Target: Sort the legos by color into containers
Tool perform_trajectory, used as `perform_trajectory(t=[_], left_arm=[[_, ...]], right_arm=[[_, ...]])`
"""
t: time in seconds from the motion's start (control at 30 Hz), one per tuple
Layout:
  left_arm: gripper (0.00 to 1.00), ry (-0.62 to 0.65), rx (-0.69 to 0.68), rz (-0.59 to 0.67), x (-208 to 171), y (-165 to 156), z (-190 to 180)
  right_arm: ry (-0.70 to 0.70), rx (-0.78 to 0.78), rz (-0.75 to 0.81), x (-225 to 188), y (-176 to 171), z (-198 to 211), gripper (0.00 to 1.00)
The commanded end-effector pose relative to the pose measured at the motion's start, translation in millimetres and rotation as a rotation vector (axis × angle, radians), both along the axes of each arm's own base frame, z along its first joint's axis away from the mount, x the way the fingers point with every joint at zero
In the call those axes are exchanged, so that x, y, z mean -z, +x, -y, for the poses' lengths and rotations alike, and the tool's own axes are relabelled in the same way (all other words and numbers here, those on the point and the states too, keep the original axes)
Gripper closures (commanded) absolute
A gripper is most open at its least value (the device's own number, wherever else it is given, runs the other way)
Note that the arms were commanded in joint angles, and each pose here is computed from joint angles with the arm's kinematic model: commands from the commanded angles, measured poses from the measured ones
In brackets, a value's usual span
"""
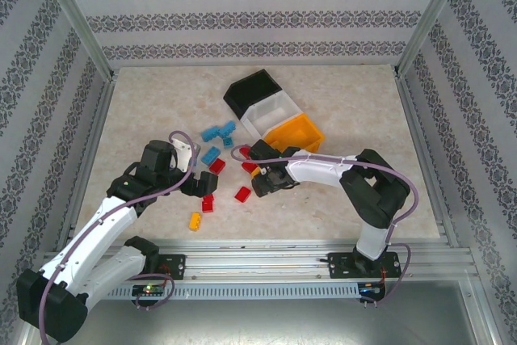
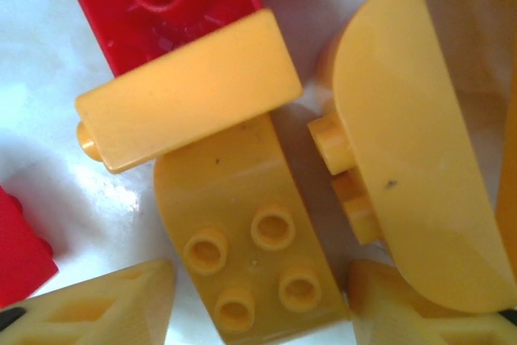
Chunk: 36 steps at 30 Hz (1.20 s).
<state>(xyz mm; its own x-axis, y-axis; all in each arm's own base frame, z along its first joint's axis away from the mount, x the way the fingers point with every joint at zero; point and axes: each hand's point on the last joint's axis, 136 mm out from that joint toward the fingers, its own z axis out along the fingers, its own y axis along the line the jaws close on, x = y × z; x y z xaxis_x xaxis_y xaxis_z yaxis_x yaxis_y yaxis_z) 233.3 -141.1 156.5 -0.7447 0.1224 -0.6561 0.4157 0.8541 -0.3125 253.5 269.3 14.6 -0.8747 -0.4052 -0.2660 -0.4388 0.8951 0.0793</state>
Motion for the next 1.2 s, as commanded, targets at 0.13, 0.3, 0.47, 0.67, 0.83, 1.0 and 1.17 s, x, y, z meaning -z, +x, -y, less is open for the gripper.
perform_trajectory(t=[0.13,0.3,0.47,0.67,0.83,1.0,1.17], left_arm=[[0.0,0.002,0.03,0.032,-3.3,2.0,5.5],[0.0,0.003,0.031,0.031,-2.9,2.3,5.7],[0.0,0.005,0.03,0.03,-2.5,2.2,5.4],[0.0,0.012,0.024,0.027,-1.7,2.7,4.0],[0.0,0.012,0.024,0.028,-1.9,2.8,4.1],[0.0,-0.008,0.042,0.026,-3.9,0.8,8.4],[0.0,-0.026,0.083,0.019,-4.1,-4.8,17.8]], right_arm=[[0.01,-0.013,0.006,1.1,0.6,-10.2,0.61],[0.035,-0.005,0.036,-17.5,-4.9,-4.0,0.63],[0.115,-0.009,0.075,-51.7,-9.6,-4.2,0.63],[0.215,0.03,0.122,-95.1,0.6,-5.7,0.62],[0.225,0.125,0.183,-117.9,31.8,15.9,0.62],[0.162,0.227,0.193,-116.3,78.4,51.0,0.62],[0.106,0.29,0.151,-89.7,113.7,76.0,0.62]])
